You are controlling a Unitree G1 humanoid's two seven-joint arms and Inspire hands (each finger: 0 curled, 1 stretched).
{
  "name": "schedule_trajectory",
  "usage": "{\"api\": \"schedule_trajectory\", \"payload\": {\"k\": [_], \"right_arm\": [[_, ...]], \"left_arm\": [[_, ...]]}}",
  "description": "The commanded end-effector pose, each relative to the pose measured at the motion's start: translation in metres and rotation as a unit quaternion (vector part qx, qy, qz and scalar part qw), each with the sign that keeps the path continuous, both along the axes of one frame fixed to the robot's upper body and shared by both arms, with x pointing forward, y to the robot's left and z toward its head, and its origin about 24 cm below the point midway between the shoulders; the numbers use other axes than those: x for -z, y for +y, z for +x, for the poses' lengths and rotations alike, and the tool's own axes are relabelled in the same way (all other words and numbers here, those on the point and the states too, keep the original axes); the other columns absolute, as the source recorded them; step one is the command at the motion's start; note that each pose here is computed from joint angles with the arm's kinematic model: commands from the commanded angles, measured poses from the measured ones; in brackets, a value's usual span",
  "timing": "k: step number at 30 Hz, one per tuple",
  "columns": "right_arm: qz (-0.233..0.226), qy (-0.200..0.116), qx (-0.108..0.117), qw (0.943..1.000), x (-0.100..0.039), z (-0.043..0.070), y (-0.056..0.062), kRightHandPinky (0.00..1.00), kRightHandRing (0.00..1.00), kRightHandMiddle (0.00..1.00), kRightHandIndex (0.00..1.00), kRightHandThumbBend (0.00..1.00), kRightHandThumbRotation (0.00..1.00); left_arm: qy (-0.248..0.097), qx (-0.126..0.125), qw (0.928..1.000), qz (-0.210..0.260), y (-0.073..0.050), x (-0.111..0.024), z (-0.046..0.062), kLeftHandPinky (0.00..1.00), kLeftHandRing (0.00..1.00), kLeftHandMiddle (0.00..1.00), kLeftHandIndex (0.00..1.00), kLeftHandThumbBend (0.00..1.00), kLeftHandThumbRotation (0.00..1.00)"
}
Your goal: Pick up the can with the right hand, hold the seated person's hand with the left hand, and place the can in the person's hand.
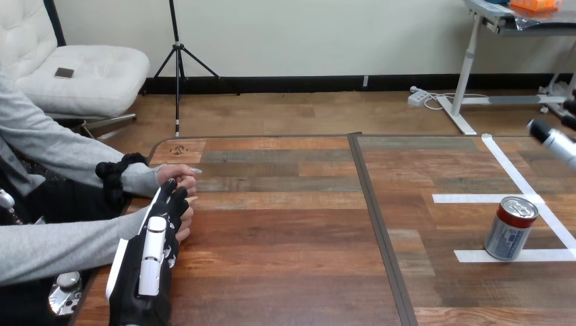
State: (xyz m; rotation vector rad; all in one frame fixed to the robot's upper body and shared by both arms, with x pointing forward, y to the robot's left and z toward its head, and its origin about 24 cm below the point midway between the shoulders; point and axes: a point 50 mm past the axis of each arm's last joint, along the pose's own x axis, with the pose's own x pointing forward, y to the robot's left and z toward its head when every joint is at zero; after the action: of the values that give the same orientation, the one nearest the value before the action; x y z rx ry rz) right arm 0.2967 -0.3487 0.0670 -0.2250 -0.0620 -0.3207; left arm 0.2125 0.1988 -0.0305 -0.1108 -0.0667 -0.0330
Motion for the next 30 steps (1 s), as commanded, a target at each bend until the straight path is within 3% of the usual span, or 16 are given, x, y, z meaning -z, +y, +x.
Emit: {"api": "schedule_trajectory", "payload": {"k": [1,12,30], "right_arm": [[-0.027,-0.04,-0.004,0.9988,-0.03,0.014,-0.003,0.82,0.89,0.89,0.89,1.0,0.25],[-0.076,0.019,0.01,0.9969,-0.017,0.011,-0.004,0.83,0.9,0.89,0.91,1.0,0.27],[-0.057,0.083,0.003,0.995,0.011,0.005,0.001,0.88,0.93,0.91,0.93,1.0,0.27]], "left_arm": [[-0.039,0.012,0.9991,0.007,-0.001,-0.016,0.013,1.0,0.96,0.94,0.95,0.43,1.0],[-0.042,0.011,0.999,0.01,-0.001,-0.016,0.013,1.0,0.95,0.93,0.95,0.43,1.0],[-0.04,0.012,0.999,0.012,0.0,-0.016,0.014,1.0,0.95,0.93,0.94,0.45,1.0]]}}
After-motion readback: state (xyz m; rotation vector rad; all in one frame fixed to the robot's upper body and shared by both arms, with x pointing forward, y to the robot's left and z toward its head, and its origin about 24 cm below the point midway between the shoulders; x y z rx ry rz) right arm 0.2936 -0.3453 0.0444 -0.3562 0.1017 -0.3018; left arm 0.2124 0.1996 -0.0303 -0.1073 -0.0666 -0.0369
